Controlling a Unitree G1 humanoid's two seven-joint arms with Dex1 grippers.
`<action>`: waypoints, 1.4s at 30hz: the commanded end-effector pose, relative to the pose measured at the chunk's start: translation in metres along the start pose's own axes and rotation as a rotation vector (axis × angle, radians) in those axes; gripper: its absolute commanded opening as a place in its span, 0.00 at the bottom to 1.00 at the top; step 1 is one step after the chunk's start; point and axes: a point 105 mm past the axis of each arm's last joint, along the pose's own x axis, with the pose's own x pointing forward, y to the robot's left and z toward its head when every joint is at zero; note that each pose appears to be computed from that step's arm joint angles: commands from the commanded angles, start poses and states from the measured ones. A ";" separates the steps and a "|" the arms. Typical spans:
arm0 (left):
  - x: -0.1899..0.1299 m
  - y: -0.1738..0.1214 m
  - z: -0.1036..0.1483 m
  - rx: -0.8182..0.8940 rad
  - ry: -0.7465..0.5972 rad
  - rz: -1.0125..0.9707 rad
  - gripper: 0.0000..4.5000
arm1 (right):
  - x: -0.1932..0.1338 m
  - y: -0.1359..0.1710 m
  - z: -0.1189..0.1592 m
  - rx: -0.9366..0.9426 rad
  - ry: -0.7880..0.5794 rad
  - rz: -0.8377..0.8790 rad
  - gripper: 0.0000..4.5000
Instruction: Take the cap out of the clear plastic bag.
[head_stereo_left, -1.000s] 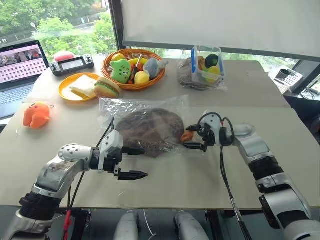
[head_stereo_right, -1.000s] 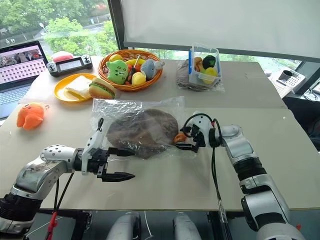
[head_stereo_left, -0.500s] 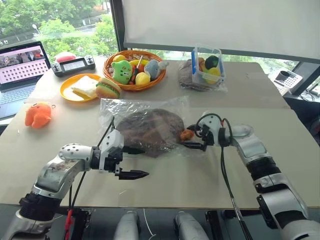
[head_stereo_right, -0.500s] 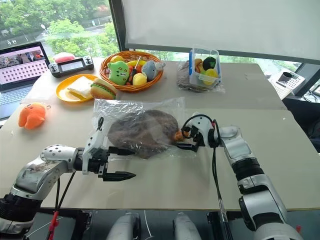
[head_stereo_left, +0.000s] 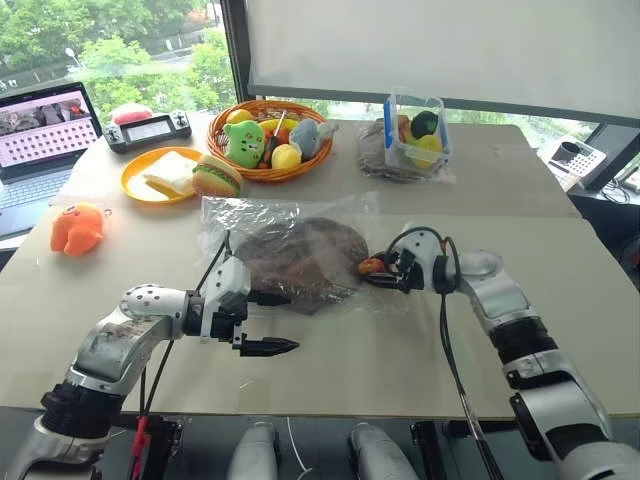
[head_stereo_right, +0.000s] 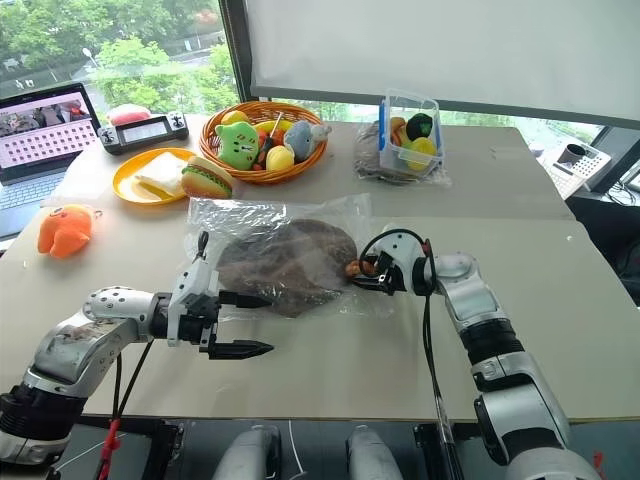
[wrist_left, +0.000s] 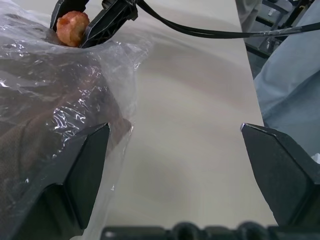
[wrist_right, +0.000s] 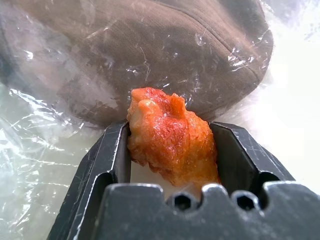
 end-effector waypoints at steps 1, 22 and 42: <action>0.001 -0.002 0.008 0.030 -0.008 -0.004 1.00 | -0.025 -0.038 0.020 0.065 -0.119 -0.231 0.49; 0.003 0.001 0.004 0.009 -0.022 0.024 1.00 | -0.197 -0.144 -0.093 0.478 0.139 -1.335 0.84; 0.042 -0.007 0.015 0.069 -0.080 0.049 1.00 | -0.189 -0.078 0.016 0.350 -0.348 -0.834 0.99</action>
